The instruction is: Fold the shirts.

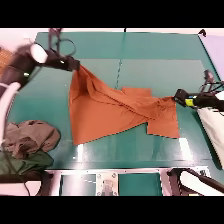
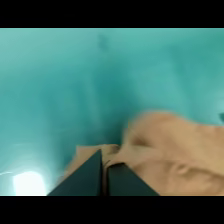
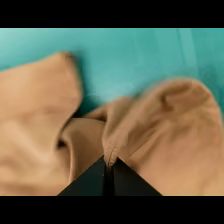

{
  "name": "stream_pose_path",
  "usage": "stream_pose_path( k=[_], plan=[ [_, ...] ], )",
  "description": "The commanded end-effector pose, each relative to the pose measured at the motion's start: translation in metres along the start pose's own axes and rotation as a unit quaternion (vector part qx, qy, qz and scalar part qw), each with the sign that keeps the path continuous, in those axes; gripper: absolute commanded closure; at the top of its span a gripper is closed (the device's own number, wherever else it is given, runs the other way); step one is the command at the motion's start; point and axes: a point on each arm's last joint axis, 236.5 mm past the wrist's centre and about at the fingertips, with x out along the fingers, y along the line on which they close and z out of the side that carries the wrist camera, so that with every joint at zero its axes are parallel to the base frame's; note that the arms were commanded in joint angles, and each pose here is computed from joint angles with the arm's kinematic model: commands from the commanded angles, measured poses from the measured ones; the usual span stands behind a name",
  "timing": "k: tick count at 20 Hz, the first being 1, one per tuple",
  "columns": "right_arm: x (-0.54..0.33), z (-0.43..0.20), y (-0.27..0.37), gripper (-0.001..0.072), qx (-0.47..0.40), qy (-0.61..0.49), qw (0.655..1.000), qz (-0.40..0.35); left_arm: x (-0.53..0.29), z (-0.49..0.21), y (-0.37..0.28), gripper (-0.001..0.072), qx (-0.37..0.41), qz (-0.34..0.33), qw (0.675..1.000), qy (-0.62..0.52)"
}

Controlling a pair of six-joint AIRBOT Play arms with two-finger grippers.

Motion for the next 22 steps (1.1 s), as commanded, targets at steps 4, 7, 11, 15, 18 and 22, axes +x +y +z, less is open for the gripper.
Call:
stream_pose_path(
  k=[4,7,11,15,18,22],
  plan=[
    [0.005,0.058,-0.027,0.0378,-0.052,0.003,0.998,-0.031,-0.012,-0.024,0.008,0.0068,-0.112,-0.062,0.987,0.101],
    [-0.035,0.078,-0.063,0.038,-0.037,0.006,0.998,-0.059,-0.077,-0.025,0.03,0.0422,-0.125,-0.057,0.981,0.134],
    [-0.029,0.055,-0.107,0.0382,0.022,0.046,0.996,-0.066,-0.121,-0.053,0.029,0.0684,-0.116,-0.056,0.973,0.191],
    [0.011,0.033,-0.101,0.0382,0.034,0.097,0.994,-0.027,-0.131,-0.126,0.024,0.0684,-0.165,-0.036,0.95,0.264],
    [0.038,0.02,-0.085,0.0382,0.025,0.124,0.992,0.009,-0.139,-0.199,0.013,0.0685,-0.202,-0.023,0.936,0.287],
    [0.068,-0.001,-0.079,0.0383,0.021,0.163,0.986,0.016,-0.15,-0.278,-0.002,0.0683,-0.255,-0.008,0.911,0.324]
  ],
)
